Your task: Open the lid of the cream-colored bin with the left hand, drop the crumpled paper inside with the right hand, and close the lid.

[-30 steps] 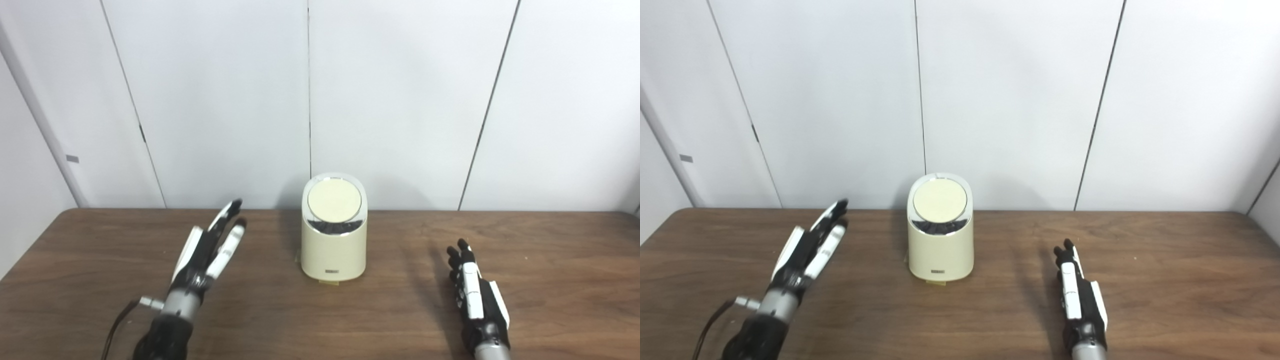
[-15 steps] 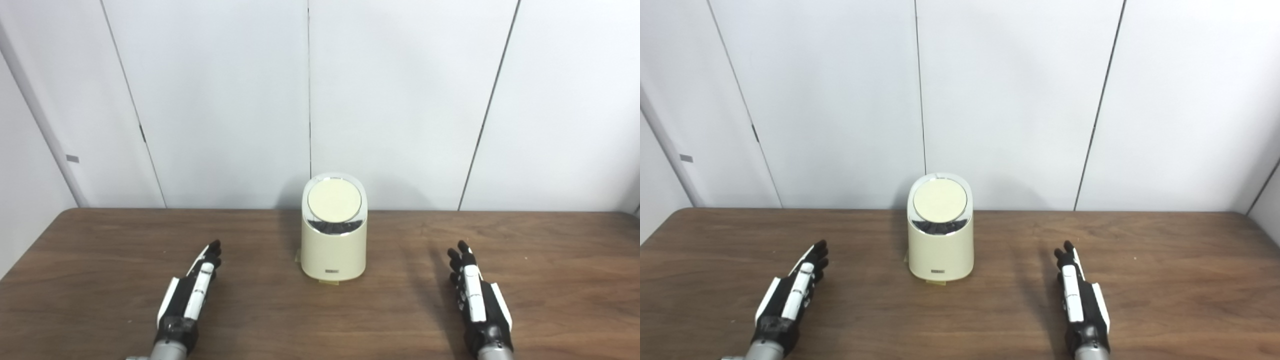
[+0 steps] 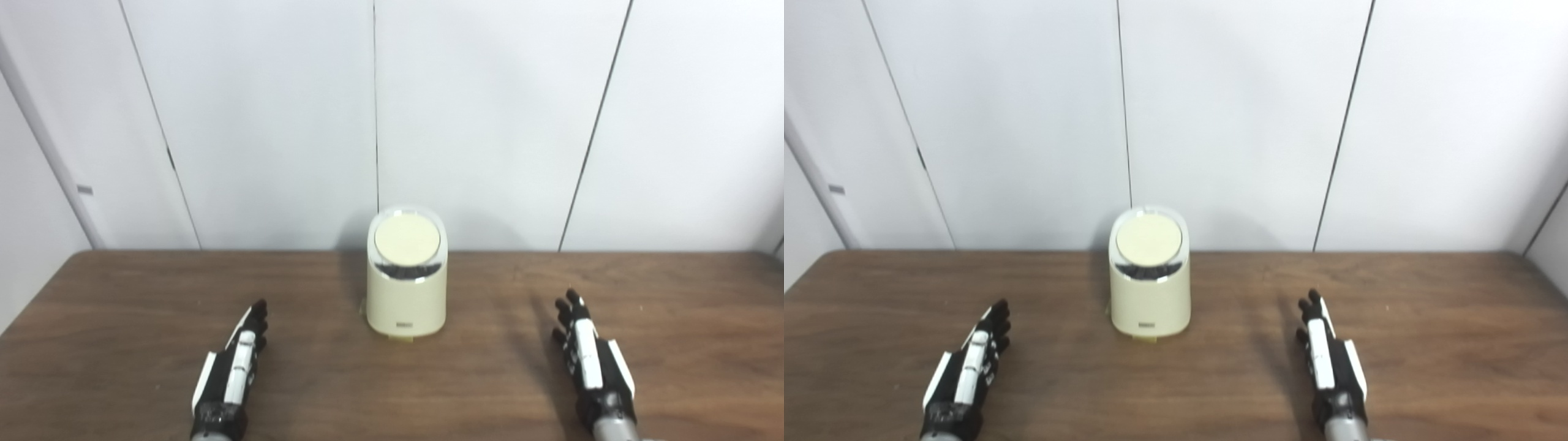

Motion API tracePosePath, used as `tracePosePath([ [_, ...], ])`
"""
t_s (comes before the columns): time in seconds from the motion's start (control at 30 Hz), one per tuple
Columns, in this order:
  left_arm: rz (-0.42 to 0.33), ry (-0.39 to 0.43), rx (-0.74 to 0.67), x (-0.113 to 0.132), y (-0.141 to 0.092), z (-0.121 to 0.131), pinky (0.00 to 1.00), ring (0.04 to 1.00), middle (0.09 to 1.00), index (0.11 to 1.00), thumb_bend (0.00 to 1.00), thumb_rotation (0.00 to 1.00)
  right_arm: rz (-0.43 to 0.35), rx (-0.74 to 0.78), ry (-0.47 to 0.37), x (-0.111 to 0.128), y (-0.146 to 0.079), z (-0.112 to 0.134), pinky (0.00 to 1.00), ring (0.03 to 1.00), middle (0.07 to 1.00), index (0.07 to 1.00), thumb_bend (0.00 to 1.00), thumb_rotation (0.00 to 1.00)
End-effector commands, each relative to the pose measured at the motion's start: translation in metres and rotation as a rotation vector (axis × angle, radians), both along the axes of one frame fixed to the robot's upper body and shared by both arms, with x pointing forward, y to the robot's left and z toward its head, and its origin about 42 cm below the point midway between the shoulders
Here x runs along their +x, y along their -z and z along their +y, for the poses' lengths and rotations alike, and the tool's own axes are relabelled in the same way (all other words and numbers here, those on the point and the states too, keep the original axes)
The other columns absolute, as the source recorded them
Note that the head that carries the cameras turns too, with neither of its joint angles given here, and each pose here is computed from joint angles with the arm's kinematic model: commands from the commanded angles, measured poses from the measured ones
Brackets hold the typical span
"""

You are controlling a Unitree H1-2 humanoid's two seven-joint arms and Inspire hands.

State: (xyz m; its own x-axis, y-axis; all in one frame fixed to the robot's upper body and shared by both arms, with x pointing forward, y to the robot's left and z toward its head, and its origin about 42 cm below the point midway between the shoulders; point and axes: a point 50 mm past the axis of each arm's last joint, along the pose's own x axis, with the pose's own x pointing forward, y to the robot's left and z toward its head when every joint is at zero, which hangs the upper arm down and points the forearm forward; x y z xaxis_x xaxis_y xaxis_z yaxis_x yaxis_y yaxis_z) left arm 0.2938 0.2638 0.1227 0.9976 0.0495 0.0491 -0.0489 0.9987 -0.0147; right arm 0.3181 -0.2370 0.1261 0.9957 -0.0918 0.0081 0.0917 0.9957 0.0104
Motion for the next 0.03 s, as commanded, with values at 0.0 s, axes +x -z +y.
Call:
tracePosePath([
  [0.0,-0.046,0.004,-0.006,0.0037,-0.0098,-0.0022,1.00,0.988,0.977,1.000,0.45,0.97,-0.098,-0.026,-0.006,0.0039,-0.0180,-0.0080,1.00,0.991,0.971,0.990,0.69,1.00],
])
